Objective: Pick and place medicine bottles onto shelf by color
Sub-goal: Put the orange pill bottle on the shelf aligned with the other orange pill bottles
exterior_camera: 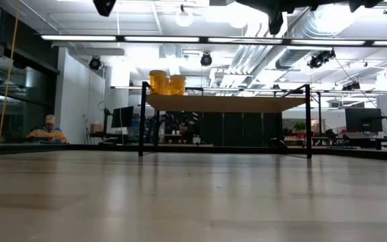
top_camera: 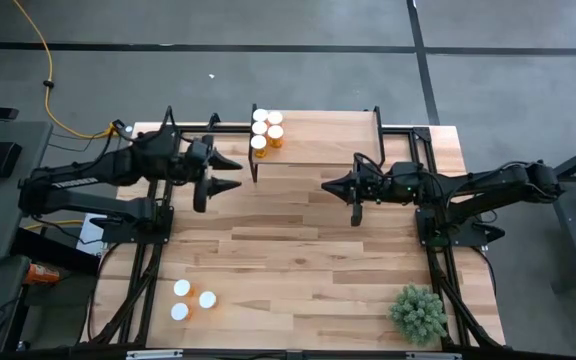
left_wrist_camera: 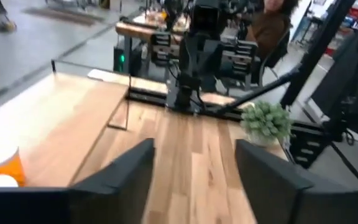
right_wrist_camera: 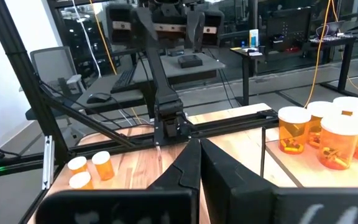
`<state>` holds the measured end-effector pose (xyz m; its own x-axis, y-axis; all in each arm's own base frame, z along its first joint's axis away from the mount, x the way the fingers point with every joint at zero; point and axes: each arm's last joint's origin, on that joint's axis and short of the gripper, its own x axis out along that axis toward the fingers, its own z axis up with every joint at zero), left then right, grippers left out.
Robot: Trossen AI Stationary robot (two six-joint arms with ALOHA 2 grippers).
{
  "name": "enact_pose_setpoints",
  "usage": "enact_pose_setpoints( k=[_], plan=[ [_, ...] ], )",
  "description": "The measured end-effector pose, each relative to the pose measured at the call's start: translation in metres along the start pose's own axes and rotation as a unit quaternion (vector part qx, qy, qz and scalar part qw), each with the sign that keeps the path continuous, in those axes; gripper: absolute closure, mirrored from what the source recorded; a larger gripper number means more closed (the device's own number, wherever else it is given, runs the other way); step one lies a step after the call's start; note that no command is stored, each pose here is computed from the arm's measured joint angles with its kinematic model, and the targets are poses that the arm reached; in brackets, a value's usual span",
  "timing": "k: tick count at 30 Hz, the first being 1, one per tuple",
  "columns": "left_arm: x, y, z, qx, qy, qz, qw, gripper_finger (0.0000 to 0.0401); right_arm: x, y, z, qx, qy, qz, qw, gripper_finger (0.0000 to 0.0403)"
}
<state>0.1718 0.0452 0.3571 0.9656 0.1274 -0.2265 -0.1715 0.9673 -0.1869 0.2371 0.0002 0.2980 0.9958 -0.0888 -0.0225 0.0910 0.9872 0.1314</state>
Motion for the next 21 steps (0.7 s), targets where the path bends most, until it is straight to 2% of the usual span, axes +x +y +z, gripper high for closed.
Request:
enact_pose_setpoints(
  k=[6, 9, 12, 16, 21],
  plan=[
    [-0.010, -0.014, 0.011, -0.005, 0.024, -0.028, 0.999, 0.0098, 0.000, 0.000, -0.002, 0.007, 0.008, -0.001, 1.000, 0.0403],
    [-0.014, -0.022, 0.012, -0.003, 0.056, -0.043, 0.997, 0.0079, 0.000, 0.000, -0.001, 0.022, 0.008, -0.001, 1.000, 0.0403],
    [-0.013, -0.031, 0.008, -0.001, 0.120, -0.055, 0.991, 0.0070, 0.000, 0.000, -0.002, 0.032, 0.008, -0.001, 0.999, 0.0403],
    [-0.008, -0.048, -0.002, 0.005, 0.221, -0.083, 0.972, 0.0068, 0.000, -0.001, -0.002, 0.050, 0.009, -0.008, 0.999, 0.0403],
    [0.002, -0.086, -0.029, 0.053, 0.345, -0.141, 0.926, 0.0068, 0.000, -0.001, -0.003, 0.052, 0.016, -0.010, 0.998, 0.0403]
  ],
)
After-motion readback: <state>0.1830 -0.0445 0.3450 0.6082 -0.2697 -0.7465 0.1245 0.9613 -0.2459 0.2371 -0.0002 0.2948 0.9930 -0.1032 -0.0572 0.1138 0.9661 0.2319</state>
